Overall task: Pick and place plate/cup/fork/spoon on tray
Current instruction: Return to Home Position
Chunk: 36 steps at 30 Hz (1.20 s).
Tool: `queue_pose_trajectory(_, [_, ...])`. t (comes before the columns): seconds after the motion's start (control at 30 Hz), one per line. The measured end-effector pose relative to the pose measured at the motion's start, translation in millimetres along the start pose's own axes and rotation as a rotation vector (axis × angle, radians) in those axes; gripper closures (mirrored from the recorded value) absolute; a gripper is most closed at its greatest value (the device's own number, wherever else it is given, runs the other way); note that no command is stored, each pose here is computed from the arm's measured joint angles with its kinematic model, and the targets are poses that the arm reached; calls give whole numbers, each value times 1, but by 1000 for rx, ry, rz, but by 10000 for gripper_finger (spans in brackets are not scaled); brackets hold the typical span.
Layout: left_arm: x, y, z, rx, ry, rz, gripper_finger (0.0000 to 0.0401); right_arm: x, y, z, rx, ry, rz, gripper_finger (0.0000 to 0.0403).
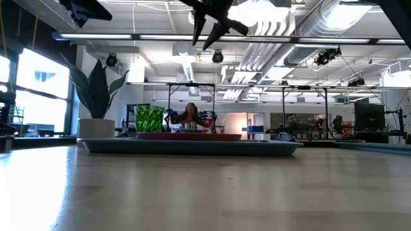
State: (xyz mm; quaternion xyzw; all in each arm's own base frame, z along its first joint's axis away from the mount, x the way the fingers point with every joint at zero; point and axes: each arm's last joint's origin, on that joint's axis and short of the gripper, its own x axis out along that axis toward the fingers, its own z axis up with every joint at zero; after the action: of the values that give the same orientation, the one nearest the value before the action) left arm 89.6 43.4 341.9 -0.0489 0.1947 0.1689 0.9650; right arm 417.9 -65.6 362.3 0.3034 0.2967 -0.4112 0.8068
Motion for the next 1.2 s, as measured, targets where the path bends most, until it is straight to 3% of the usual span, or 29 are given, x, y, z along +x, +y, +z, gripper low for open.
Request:
queue_pose_trajectory(0.4, [-8, -3, -67, -55, -148, -4, 398, -22, 12, 3, -38, -51, 67, 277])
queue_pose_trajectory(0.5, [-19, -5, -65, -40, -257, -8, 398, -21, 12, 4, -37, -51, 65, 277])
queue_pose_trajectory(0.9, [-46, -9, -77, -39, -407, -10, 398, -21, 12, 3, -84, -27, 85, 277])
queue_pose_trajectory(1.1, [-42, -8, -78, -59, -430, -5, 398, -21, 12, 3, -86, -24, 87, 277])
queue_pose_trajectory(1.2, [-27, -6, -87, -131, -392, -29, 398, -21, 12, 3, -98, -24, 86, 277])
